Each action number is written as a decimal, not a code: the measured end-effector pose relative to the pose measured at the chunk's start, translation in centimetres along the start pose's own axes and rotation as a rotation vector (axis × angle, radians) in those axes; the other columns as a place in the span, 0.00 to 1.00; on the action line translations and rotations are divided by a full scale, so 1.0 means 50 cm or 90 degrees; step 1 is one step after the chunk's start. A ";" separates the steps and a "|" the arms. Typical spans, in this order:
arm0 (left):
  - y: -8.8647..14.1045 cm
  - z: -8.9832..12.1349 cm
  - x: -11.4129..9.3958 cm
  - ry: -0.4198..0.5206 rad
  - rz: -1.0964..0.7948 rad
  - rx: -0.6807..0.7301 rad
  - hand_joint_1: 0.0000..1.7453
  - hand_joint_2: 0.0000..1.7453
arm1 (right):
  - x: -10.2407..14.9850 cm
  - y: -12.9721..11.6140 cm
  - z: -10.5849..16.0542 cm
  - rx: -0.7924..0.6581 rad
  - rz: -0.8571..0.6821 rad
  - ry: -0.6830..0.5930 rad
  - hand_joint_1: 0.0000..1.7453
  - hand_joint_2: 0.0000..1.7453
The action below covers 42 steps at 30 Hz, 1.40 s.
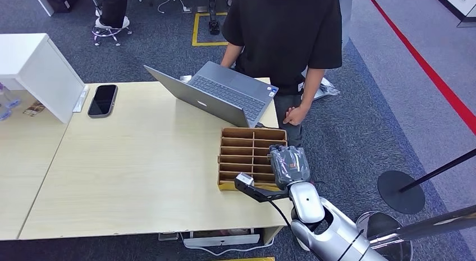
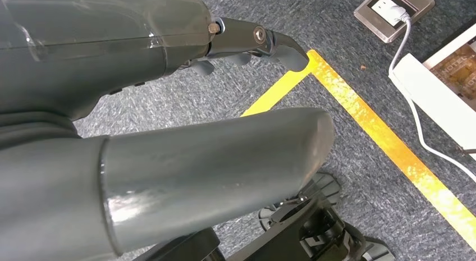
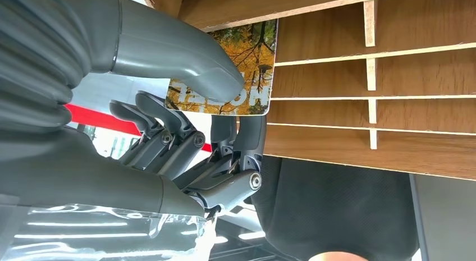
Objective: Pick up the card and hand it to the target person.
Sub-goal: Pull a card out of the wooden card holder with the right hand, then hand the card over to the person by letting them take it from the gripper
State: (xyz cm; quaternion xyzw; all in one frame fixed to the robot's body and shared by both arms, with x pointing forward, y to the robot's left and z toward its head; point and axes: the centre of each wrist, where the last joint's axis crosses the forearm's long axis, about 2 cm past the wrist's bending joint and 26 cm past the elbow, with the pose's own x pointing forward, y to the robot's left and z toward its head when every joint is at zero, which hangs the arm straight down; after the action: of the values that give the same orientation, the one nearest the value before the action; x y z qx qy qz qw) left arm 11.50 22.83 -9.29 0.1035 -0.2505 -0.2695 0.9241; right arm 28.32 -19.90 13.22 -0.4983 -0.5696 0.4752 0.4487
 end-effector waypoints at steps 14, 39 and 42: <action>0.000 0.000 -0.003 -0.005 0.002 0.002 0.00 0.00 | -0.007 -0.046 -0.021 0.000 -0.003 0.007 1.00 1.00; 0.007 -0.003 0.006 -0.009 -0.014 0.002 0.00 0.00 | -0.048 -0.238 -0.107 -0.165 -0.081 -0.016 1.00 1.00; 0.010 -0.005 0.014 -0.012 -0.018 0.001 0.00 0.00 | -0.063 -0.228 -0.121 -0.175 -0.076 -0.006 1.00 1.00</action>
State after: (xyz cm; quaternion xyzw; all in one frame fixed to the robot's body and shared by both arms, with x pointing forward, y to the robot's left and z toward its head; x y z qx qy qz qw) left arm 12.37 22.85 -9.06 0.1050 -0.2576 -0.2833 0.9178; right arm 32.99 -23.03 25.27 -0.5179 -0.6600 0.3678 0.4011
